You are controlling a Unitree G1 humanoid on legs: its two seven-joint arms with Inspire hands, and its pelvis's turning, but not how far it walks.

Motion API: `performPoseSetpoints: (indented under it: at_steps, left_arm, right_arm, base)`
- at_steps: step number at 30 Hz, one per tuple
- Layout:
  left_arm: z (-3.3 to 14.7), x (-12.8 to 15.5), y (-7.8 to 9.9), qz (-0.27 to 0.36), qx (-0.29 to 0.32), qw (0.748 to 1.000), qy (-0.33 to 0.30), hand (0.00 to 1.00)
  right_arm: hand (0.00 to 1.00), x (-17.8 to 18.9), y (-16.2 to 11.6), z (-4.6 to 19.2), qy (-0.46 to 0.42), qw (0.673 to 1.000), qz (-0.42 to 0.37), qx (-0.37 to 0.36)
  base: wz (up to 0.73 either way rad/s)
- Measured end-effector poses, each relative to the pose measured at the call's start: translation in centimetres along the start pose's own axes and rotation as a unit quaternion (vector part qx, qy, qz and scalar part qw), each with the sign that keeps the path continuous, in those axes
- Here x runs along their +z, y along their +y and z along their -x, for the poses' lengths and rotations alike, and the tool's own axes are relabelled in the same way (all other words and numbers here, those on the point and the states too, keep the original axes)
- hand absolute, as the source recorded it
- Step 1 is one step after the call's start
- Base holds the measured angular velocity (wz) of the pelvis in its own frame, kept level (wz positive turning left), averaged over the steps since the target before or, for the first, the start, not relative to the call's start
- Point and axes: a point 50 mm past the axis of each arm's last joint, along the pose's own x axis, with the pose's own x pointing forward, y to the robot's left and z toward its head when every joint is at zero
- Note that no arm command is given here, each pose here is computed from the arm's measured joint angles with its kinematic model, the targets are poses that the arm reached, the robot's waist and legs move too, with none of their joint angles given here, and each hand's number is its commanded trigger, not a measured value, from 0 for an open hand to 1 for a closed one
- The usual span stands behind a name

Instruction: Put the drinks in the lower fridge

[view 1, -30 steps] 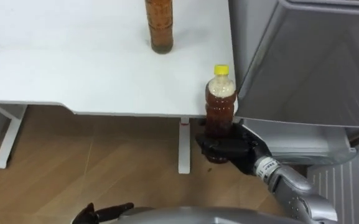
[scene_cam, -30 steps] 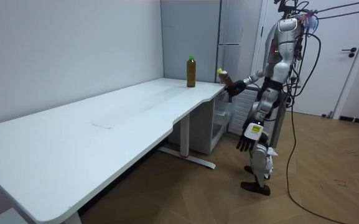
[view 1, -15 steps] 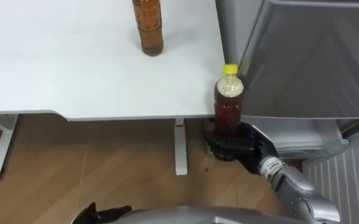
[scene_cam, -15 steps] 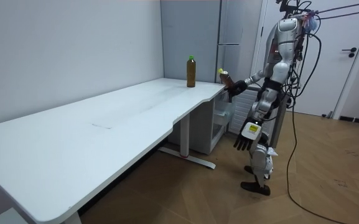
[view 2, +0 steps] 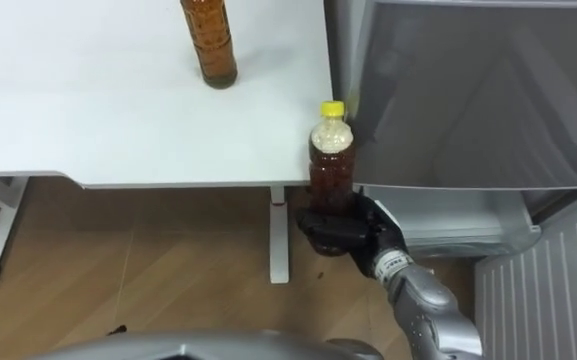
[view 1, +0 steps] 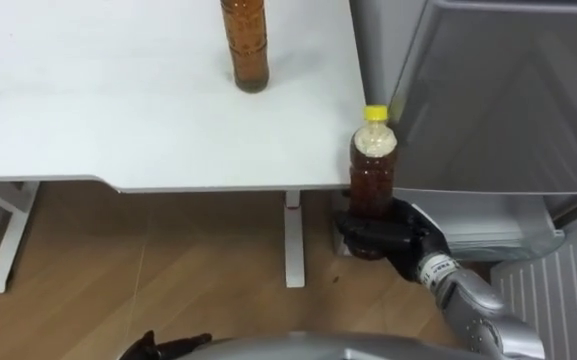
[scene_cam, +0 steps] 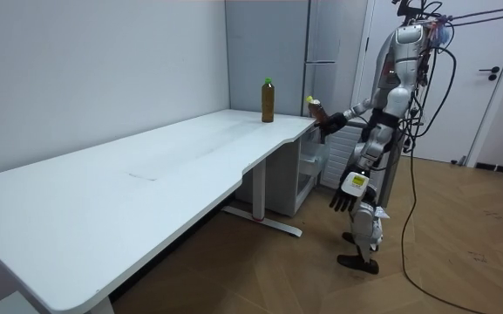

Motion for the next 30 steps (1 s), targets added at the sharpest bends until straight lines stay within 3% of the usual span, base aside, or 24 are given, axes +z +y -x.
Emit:
performPoseSetpoints:
  at_steps: [11,18,24,30]
  left_arm:
    - [0.6,-2.1,1.4,0.013,0.039,0.999,0.025,0.00]
    - [0.6,-2.0,1.6,0.016,0.055,0.998,0.023,0.00]
    - [0.5,-1.8,1.4,0.014,0.051,0.998,0.021,0.00]
    - [0.5,-1.9,1.3,0.010,0.048,0.999,0.022,0.00]
  right_arm:
    - [1.00,-1.0,-0.5,0.1,0.013,0.998,-0.015,-0.063]
    - [1.00,-0.8,-1.0,0.2,0.005,0.992,0.003,-0.124]
    - [1.00,-0.3,-1.8,0.5,-0.013,0.975,0.096,-0.202]
    - [1.00,1.2,-2.5,1.0,-0.063,0.936,0.214,-0.272]
  base:
    - [0.10]
    - [0.03]
    - [-0.04]
    - [-0.10]
